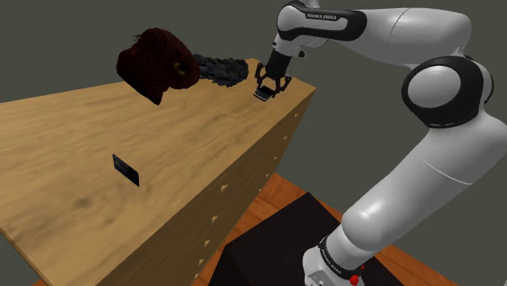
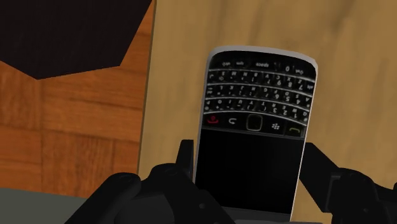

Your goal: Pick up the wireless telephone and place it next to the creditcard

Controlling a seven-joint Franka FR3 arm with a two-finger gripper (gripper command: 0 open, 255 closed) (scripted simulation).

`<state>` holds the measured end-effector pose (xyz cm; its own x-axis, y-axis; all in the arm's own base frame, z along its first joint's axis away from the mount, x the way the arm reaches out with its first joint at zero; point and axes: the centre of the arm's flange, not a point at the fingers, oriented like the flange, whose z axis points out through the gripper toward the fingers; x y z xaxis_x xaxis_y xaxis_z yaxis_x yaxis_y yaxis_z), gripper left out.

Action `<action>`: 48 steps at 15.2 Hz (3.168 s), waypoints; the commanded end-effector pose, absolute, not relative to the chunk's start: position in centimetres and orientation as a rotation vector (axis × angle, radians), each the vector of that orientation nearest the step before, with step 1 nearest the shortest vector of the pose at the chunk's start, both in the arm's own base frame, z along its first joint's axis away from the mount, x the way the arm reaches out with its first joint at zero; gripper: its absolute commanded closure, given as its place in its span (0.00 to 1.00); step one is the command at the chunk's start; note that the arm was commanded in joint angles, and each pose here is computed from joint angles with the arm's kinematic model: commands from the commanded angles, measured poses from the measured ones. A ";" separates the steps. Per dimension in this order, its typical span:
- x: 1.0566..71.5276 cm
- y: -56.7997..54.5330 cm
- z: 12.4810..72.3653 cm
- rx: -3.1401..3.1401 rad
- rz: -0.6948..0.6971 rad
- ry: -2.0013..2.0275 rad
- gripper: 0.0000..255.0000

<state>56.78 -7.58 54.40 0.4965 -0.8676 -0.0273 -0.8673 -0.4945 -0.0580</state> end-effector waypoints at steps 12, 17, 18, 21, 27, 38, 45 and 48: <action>51.1 8.5 54.4 -2.662 -0.009 1.546 1.00; 48.9 14.8 54.4 -2.662 -0.009 1.546 1.00; 48.5 16.0 54.4 -2.662 -0.009 1.546 1.00; 47.2 19.7 54.4 -2.662 -0.009 1.546 1.00; 44.6 27.2 54.4 -2.662 -0.009 1.546 1.00; 40.8 38.1 53.4 -2.662 -0.009 1.546 1.00; 40.8 38.1 49.7 -2.662 -0.009 1.546 1.00; 40.8 38.1 48.1 -2.662 -0.009 1.546 1.00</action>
